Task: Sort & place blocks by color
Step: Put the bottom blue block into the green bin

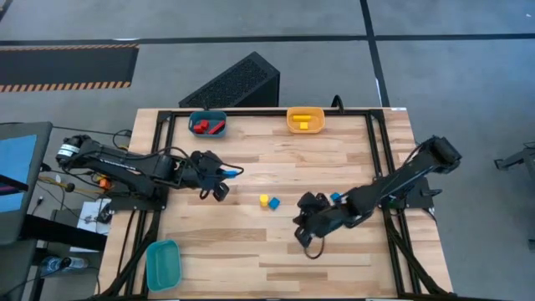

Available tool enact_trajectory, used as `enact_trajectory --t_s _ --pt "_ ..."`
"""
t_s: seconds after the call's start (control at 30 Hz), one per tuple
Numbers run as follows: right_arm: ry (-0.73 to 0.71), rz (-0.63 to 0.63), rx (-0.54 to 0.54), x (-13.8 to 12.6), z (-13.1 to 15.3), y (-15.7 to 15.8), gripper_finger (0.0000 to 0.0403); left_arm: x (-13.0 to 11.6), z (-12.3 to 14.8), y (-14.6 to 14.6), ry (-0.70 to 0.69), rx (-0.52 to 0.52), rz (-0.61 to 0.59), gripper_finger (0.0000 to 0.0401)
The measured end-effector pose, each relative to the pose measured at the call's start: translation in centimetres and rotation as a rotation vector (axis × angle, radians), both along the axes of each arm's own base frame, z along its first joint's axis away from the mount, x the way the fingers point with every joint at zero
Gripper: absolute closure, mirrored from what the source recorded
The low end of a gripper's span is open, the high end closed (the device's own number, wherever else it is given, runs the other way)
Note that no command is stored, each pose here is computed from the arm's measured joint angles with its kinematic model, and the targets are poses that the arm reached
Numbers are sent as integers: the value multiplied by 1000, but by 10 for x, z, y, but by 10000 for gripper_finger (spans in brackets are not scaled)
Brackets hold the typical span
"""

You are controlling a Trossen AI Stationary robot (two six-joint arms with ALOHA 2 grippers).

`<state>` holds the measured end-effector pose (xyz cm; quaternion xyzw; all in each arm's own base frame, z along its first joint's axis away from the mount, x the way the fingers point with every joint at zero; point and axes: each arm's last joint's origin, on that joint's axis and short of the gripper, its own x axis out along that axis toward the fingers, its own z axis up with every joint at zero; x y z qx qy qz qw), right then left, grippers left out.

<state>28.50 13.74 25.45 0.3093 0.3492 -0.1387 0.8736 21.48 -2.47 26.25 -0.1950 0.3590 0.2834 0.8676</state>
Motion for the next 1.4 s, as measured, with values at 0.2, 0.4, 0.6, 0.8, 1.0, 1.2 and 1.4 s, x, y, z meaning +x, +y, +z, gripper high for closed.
enact_trajectory --t_s 0.2,0.4,0.6,0.8,1.0,1.2,1.4 --pt "-45 -120 -198 -38 41 -33 395 -10 5 2 -3 -6 31 374" --pt "109 -224 -200 -59 41 -58 396 -13 11 4 -33 48 33 373" --pt "179 -196 -140 -56 5 -42 396 -6 15 7 -82 65 -29 373" --pt "-25 -255 89 -52 -13 -17 396 -12 27 9 -115 -57 -95 372" --pt "-183 -220 53 -62 8 -10 397 -46 50 6 -172 -91 -148 374" --pt "-119 -253 30 -73 8 -18 397 -93 41 -8 44 -374 -422 370" --pt "-78 -222 -25 -76 8 -24 397 -112 2 -42 225 -749 -565 375"
